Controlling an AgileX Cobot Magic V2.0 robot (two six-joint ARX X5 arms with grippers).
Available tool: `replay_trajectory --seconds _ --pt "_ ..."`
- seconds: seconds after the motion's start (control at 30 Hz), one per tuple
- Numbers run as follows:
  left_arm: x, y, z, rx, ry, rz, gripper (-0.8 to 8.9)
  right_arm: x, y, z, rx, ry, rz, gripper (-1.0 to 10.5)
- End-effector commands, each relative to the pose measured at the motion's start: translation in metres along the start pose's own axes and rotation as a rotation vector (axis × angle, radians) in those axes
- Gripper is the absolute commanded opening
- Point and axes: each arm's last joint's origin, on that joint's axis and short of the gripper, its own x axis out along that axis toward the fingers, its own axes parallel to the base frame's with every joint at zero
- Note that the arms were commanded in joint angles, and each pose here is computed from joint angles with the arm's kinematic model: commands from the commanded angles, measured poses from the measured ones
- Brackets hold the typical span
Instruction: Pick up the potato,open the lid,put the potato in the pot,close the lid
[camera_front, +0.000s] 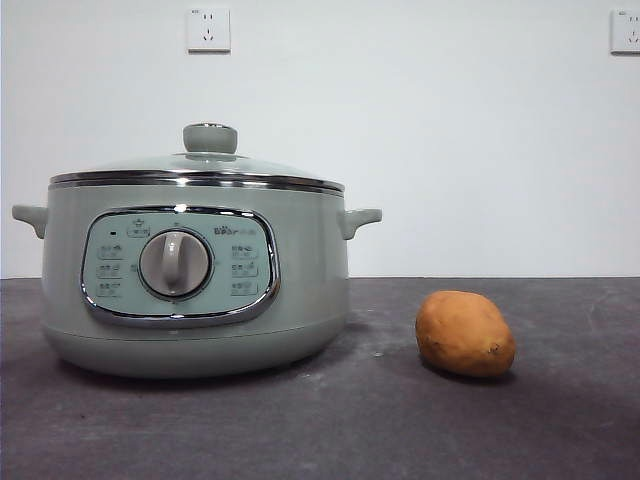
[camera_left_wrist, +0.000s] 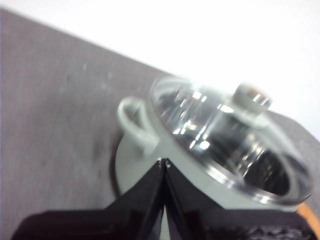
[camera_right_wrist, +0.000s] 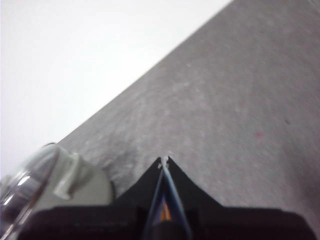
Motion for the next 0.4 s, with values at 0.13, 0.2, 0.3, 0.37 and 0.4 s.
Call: replay_trajectory --seconds 0.13,0.2,0.3,0.37,0.4 --pt "-0.005 -0.019 0.039 0.124 -0.003 0.004 -0.07 -0.001 0.027 0.036 -0.131 0.011 0.002 -0.1" --pt "-0.004 -0.026 0.054 0.149 0.015 0.009 -0.07 0.001 0.038 0.05 -0.174 0.026 -0.006 -0.1" --pt "0.001 -0.035 0.076 0.185 0.051 0.019 -0.07 0.006 0.053 0.07 -0.242 0.062 0.004 -0.1" --pt "0.006 -0.041 0.091 0.209 0.071 0.018 -0.06 0.012 0.064 0.082 -0.266 0.099 0.039 -0.1" --pt "0.009 -0.043 0.097 0.215 0.083 0.01 -0.06 0.014 0.067 0.086 -0.272 0.116 0.052 -0.1"
